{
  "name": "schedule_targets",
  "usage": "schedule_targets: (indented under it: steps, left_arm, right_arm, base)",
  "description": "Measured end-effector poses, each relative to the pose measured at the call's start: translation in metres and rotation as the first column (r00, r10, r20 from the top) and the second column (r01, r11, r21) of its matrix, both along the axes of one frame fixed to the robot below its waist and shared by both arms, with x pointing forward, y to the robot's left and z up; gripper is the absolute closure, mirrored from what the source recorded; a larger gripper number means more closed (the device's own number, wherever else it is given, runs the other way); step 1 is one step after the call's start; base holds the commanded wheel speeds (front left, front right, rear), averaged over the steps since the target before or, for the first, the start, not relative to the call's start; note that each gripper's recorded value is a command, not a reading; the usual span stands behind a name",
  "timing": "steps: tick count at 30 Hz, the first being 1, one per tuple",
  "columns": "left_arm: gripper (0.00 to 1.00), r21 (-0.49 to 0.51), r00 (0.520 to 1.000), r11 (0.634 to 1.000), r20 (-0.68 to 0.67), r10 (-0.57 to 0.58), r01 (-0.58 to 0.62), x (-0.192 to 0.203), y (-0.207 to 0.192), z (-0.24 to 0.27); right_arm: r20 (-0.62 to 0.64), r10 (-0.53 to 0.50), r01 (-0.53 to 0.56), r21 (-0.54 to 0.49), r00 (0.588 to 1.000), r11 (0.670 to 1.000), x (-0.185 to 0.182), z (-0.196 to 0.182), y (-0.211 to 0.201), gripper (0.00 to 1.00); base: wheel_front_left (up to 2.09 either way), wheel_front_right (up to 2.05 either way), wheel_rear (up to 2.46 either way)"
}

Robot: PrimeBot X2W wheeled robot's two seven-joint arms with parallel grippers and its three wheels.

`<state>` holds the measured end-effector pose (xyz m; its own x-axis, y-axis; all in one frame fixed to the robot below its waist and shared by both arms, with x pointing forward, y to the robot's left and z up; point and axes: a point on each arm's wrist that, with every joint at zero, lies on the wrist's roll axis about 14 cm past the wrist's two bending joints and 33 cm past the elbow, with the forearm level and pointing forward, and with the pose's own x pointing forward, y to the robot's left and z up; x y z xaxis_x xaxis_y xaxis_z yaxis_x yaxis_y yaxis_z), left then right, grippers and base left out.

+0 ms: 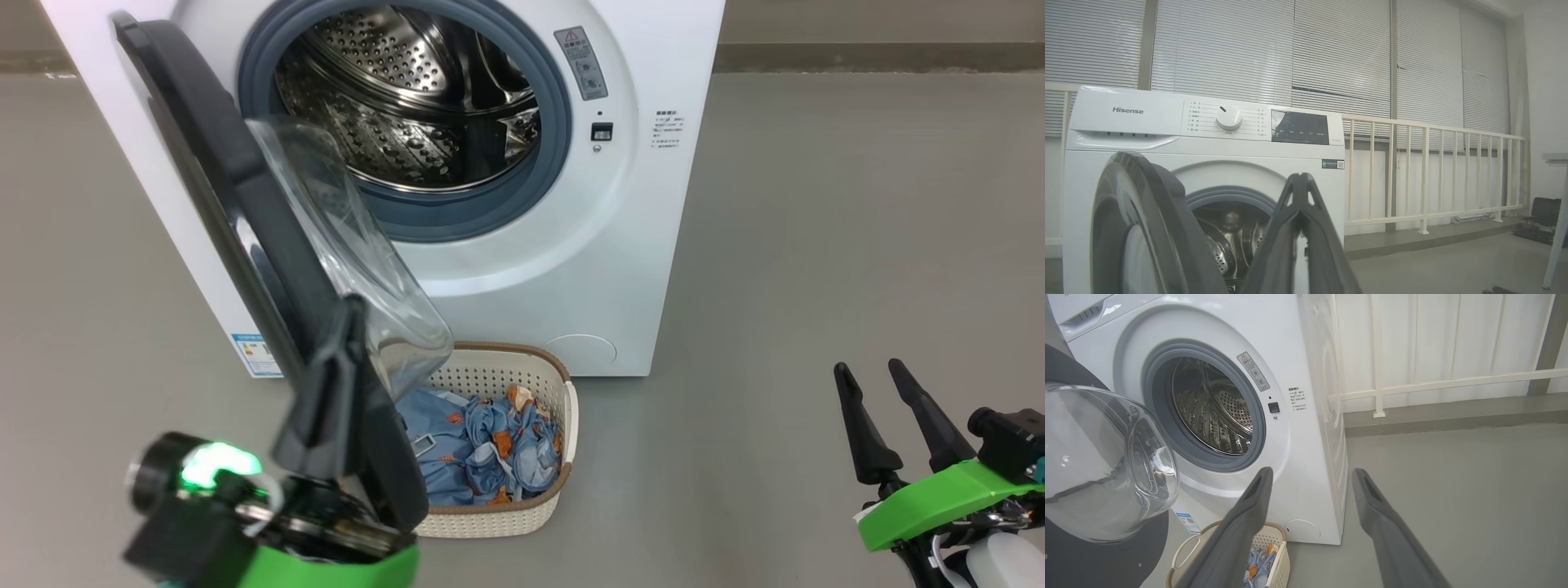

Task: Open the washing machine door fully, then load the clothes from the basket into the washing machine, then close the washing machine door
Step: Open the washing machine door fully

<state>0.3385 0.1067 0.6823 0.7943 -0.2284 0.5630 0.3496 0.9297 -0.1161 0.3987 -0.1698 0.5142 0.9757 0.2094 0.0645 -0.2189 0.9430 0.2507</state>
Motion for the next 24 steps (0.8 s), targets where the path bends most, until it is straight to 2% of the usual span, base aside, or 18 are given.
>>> schedule_targets:
  steps: [5,12,21,24]
  left_arm:
    - [1.00,0.005,0.989,0.996,-0.119,-0.088,0.089,0.004,-0.026,-0.031]
    - [1.00,0.006,0.923,0.983,-0.347,-0.168,0.181,0.014,-0.053,-0.097]
    - [1.00,0.013,0.840,0.981,-0.518,-0.160,0.195,0.020,-0.058,-0.156]
    - [1.00,0.015,0.830,0.986,-0.542,-0.134,0.169,0.024,-0.051,-0.167]
  right_arm:
    - [-0.010,-0.001,0.001,0.003,1.000,1.000,-0.002,-0.004,0.000,0.00]
    - [-0.027,-0.017,0.017,0.003,0.999,1.000,-0.003,-0.010,-0.005,0.00]
    - [-0.039,-0.044,0.044,0.003,0.998,0.999,-0.007,-0.014,-0.015,0.00]
    - [-0.040,-0.049,0.049,0.003,0.998,0.999,-0.008,-0.014,-0.017,0.00]
  base:
    - [0.00,0.00,0.00]
    - [0.00,0.00,0.00]
    - [0.00,0.00,0.00]
    - [0.00,0.00,0.00]
